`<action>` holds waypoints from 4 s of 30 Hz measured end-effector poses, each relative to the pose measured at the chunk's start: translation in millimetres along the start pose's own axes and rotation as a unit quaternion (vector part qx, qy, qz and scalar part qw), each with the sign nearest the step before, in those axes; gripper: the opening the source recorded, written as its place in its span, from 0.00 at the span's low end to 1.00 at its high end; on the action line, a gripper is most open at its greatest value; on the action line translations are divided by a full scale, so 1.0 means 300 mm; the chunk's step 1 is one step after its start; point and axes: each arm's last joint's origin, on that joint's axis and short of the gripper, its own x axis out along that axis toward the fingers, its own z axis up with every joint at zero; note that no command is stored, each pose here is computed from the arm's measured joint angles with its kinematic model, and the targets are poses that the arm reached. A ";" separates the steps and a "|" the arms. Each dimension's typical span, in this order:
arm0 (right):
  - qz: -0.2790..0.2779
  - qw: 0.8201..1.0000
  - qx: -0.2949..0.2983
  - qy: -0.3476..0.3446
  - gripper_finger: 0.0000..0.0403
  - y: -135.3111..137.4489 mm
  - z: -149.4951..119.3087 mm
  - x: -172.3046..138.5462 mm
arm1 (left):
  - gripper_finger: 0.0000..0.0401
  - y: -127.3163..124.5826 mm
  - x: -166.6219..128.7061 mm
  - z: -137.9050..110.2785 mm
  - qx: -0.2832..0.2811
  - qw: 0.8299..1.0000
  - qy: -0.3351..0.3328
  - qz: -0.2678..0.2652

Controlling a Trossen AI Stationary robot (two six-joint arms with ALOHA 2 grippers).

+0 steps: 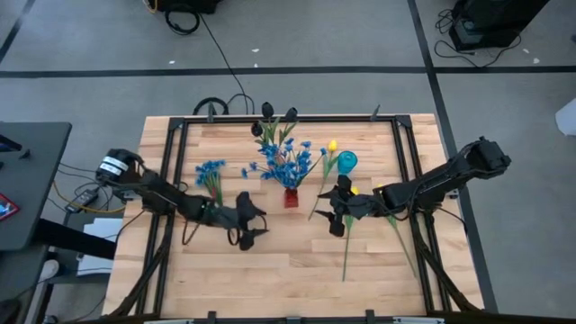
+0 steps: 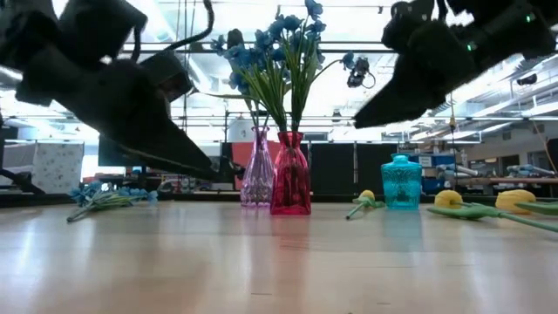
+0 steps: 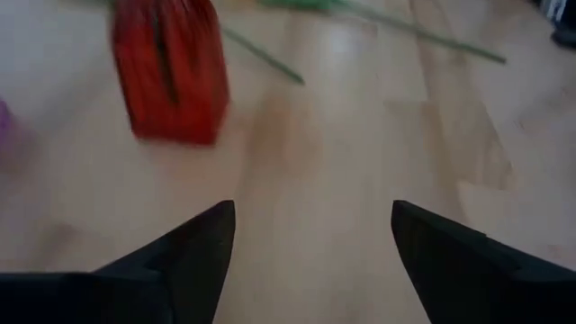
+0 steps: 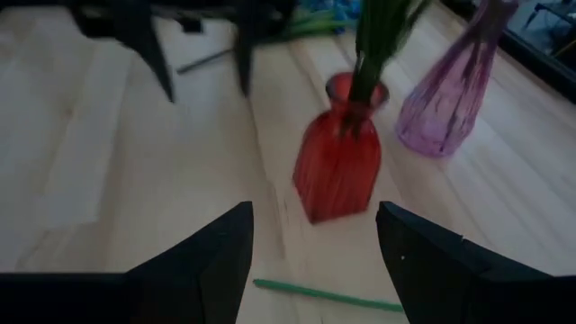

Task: Sort flowers into vase by color
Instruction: Put the blue flowers into the red vase

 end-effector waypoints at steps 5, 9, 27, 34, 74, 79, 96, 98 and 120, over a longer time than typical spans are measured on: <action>0.001 1.000 0.006 -0.006 0.61 -0.012 -0.033 -0.007 | 0.71 -0.045 -0.027 0.043 -0.053 0.991 0.118 0.032; 0.002 1.000 -0.014 -0.007 0.61 -0.006 -0.034 -0.014 | 0.68 -0.054 -0.077 0.077 -0.118 0.967 0.199 0.106; 0.024 0.996 -0.088 0.003 0.61 0.042 -0.073 0.015 | 0.51 0.004 -0.199 0.041 -0.367 0.813 0.266 0.365; 0.035 0.991 -0.129 0.009 0.61 0.060 -0.084 0.006 | 0.50 0.028 -0.195 0.035 -0.382 0.794 0.215 0.421; 0.060 0.987 -0.150 -0.004 0.61 0.066 -0.074 0.006 | 0.06 0.075 -0.232 0.041 -0.293 0.799 0.200 0.486; 0.036 0.989 -0.144 -0.009 0.61 0.041 -0.061 0.012 | 0.06 0.085 -0.322 0.131 -0.237 0.860 0.102 0.439; -0.014 0.996 0.023 -0.080 0.61 -0.157 0.062 0.018 | 0.06 0.100 -0.487 0.277 -0.022 0.922 -0.028 0.385; -0.016 0.996 0.040 -0.081 0.61 -0.163 0.060 0.026 | 0.06 0.095 -0.522 0.318 -0.014 0.923 -0.052 0.382; -0.015 0.983 0.175 -0.054 0.61 -0.125 0.031 0.023 | 0.06 -0.035 -0.582 0.588 0.247 0.928 -0.215 0.179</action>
